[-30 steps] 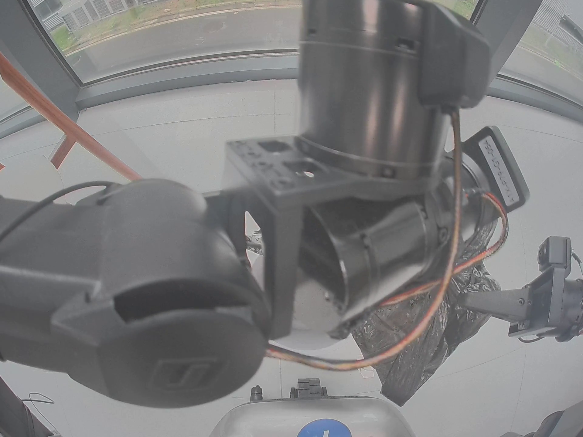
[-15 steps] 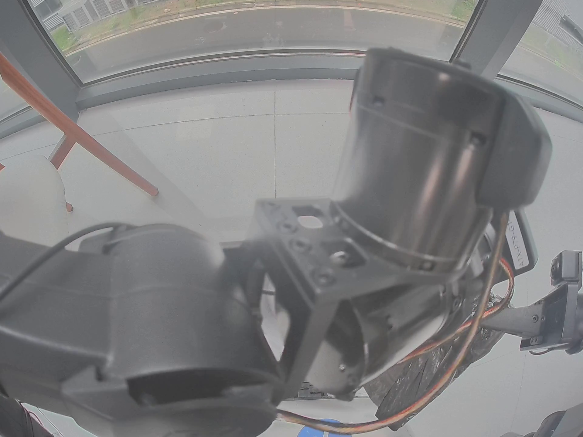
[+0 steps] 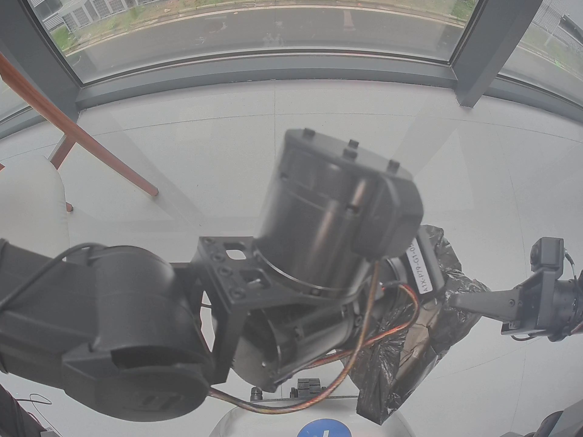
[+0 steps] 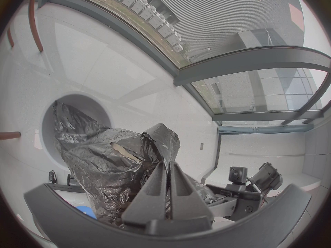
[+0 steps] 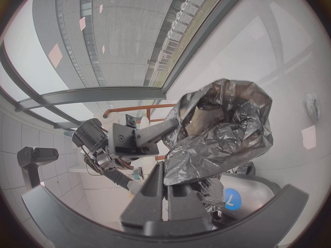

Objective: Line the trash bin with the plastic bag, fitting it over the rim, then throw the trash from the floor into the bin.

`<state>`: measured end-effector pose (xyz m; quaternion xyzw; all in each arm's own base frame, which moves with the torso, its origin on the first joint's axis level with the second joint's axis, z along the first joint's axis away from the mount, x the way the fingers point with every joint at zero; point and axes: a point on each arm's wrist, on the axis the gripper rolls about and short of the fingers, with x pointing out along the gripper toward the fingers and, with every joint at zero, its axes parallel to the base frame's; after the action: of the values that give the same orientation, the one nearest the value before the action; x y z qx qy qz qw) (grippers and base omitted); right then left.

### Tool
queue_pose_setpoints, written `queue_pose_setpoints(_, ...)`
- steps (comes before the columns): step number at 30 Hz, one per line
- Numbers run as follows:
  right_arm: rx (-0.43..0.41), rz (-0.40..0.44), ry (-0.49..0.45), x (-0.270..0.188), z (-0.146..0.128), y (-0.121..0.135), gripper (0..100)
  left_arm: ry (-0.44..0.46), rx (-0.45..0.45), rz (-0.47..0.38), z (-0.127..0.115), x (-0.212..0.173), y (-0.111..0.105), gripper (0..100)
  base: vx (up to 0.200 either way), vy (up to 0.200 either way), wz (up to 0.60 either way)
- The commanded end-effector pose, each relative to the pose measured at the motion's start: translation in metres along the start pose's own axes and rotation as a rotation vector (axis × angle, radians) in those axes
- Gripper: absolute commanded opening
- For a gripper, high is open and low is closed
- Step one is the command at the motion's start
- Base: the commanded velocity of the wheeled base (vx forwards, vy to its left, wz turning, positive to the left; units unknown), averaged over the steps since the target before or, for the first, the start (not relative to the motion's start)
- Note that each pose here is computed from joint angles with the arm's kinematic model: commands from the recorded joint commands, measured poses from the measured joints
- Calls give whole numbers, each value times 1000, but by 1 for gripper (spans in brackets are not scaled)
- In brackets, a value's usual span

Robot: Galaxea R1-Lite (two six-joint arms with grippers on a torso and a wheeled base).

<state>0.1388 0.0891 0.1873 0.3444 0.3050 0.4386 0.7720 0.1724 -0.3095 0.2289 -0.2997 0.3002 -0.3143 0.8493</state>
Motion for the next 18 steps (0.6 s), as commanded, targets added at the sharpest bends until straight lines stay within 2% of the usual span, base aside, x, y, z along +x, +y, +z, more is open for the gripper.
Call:
queue_pose_setpoints(1, 23, -20, 32, 19, 5, -13, 0, -26, -8, 61, 9, 2, 19, 0, 0, 0, 0)
queue_pose_setpoints(8, 22, 9, 73, 27, 3, -14, 0, -78, -21, 78, 28, -1, 26, 0, 0, 0, 0)
queue_pose_setpoints(9, 26, 3, 79, 30, 4, -16, 0, -101, -29, 82, 36, -4, 29, 0, 0, 0, 0)
queue_pose_setpoints(15, 17, 13, 68, 35, 7, -18, 0, -129, -34, 145, 46, -3, 49, 0, 0, 0, 0)
queue_pose_setpoints(18, -20, -7, 86, 39, 4, -25, 0, -159, 15, 181, 55, -13, 59, 0, 0, 0, 0)
